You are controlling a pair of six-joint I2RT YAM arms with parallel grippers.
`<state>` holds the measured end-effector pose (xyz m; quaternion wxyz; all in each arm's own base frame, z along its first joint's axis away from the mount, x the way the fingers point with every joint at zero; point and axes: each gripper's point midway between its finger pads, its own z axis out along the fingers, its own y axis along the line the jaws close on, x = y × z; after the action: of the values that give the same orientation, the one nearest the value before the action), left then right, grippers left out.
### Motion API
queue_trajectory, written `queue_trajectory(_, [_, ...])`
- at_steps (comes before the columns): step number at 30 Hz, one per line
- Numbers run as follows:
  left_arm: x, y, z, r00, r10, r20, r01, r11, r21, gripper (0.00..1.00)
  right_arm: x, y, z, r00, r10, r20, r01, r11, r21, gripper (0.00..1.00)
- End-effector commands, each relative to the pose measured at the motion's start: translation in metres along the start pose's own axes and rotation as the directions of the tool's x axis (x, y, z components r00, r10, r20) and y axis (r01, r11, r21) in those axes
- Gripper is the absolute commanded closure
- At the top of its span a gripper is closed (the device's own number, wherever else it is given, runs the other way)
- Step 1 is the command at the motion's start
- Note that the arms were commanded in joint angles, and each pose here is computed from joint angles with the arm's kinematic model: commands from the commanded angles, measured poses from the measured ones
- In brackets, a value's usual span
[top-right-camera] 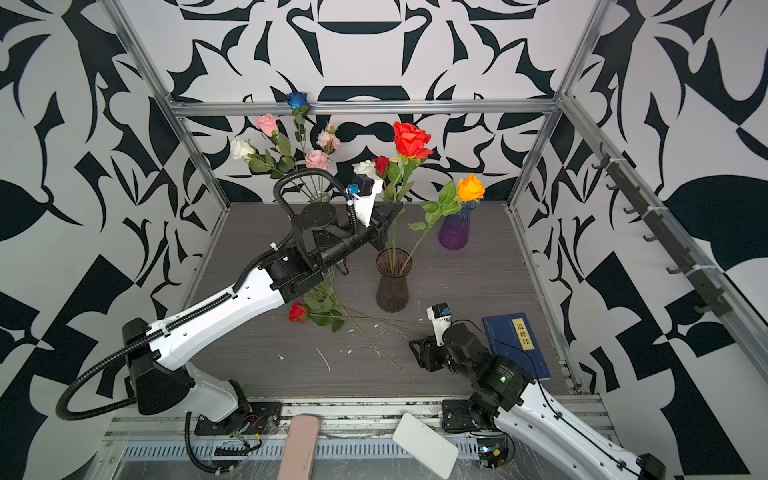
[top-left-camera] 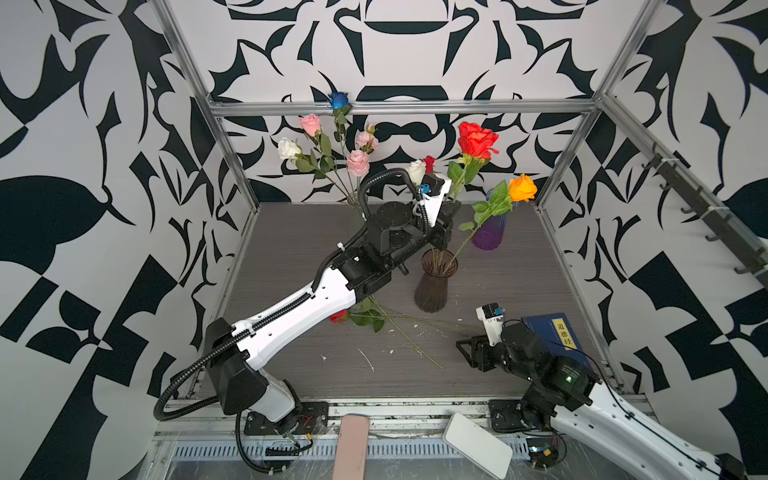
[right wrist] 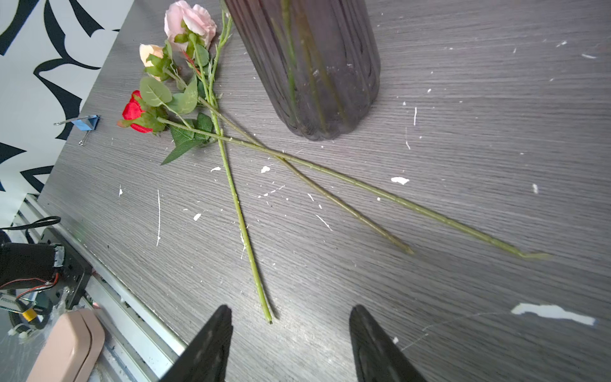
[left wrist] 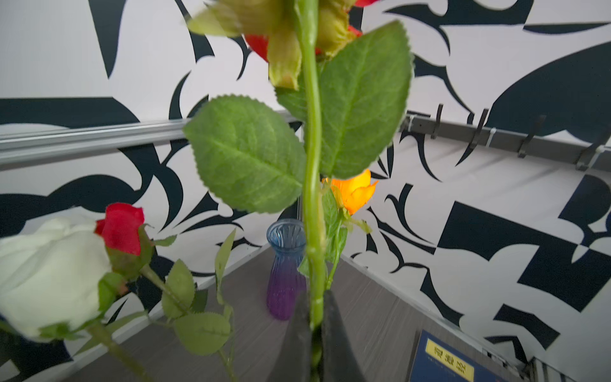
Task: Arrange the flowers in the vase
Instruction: 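Carry the red rose over the dark pink glass vase with the left gripper, then lower the red rose stem into the dark pink glass vase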
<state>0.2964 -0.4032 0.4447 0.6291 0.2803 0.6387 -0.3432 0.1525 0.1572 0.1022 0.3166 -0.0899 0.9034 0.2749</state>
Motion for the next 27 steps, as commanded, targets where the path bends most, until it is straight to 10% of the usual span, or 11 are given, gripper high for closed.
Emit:
queue_trajectory(1, [0.026, -0.001, 0.006, 0.994, -0.004, -0.105, 0.004, 1.0, 0.003, 1.0, -0.006, 0.004, 0.001, 1.0, -0.013, 0.026, 0.014, 1.0, -0.015, 0.4])
queue_trajectory(22, [0.096, 0.013, 0.034, 0.943, -0.116, -0.312, 0.088, 0.991, -0.105, 0.97, -0.007, 0.006, -0.001, 0.999, -0.017, 0.038, 0.018, 0.999, -0.029, 0.4])
queue_trajectory(27, [0.097, 0.014, 0.035, 0.937, -0.121, -0.328, 0.088, 0.99, -0.112, 0.52, -0.007, 0.006, -0.001, 0.999, -0.018, 0.036, 0.019, 0.999, -0.03, 0.4])
